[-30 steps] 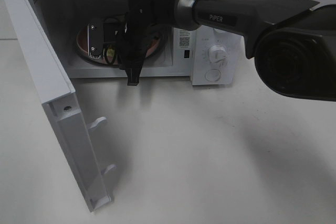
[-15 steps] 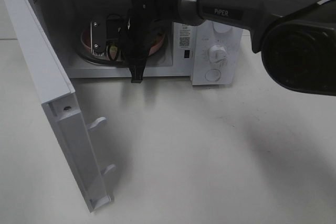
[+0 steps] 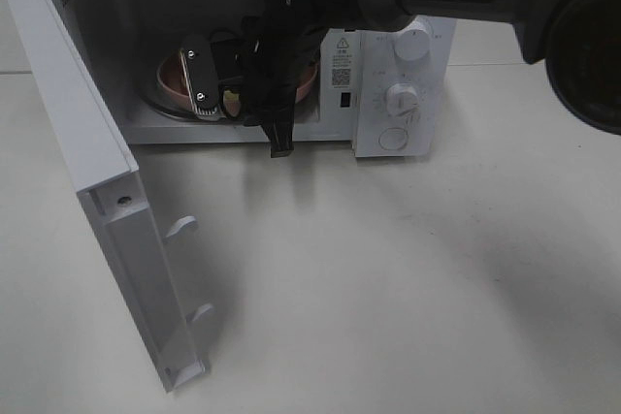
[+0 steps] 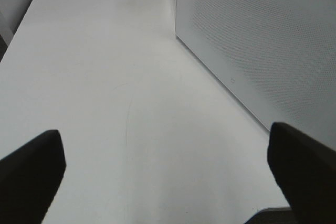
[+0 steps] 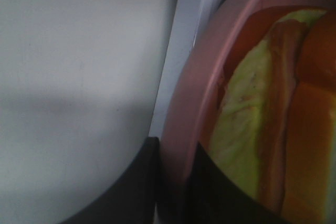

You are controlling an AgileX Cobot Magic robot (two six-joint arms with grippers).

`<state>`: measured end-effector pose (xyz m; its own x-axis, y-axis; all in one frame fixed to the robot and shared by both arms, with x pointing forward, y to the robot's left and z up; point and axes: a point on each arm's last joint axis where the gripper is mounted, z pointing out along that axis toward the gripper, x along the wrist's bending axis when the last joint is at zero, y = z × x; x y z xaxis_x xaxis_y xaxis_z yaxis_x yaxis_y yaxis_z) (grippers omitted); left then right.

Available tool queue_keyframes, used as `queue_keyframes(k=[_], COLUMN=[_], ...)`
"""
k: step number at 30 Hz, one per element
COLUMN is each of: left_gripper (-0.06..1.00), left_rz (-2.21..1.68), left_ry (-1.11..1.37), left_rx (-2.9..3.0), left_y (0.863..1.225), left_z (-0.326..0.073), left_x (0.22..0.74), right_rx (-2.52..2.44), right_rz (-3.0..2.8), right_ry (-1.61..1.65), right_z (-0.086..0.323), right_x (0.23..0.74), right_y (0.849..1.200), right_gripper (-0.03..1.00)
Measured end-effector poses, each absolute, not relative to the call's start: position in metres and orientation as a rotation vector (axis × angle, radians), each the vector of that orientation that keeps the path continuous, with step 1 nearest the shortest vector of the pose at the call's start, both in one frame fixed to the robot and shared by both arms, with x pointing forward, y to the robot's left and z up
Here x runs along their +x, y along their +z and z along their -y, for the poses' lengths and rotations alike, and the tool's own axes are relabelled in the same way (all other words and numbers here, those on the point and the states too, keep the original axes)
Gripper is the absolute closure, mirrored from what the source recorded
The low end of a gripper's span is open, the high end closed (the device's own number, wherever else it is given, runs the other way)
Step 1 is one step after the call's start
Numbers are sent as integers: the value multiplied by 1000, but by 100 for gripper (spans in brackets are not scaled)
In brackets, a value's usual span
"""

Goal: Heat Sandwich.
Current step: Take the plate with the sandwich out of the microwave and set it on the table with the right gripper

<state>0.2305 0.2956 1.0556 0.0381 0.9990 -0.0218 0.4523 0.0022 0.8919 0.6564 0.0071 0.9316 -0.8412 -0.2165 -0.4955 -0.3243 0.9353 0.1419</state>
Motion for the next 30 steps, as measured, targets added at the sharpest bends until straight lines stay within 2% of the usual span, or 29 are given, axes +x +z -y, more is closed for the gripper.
queue_keyframes(k=[16, 30], left_gripper=[-5, -5], left_rz=[-1517, -1517], left_ry=[908, 908], left_rx=[1555, 1555], left_y=[1056, 1056], left_z=[-296, -296], left_x=[231, 231], right_rx=[-551, -619], right_rz=[-2541, -2458], right_ry=[315, 328], right_z=[14, 32], right_x=[624, 596], right_y=[934, 952], right_gripper=[85, 85])
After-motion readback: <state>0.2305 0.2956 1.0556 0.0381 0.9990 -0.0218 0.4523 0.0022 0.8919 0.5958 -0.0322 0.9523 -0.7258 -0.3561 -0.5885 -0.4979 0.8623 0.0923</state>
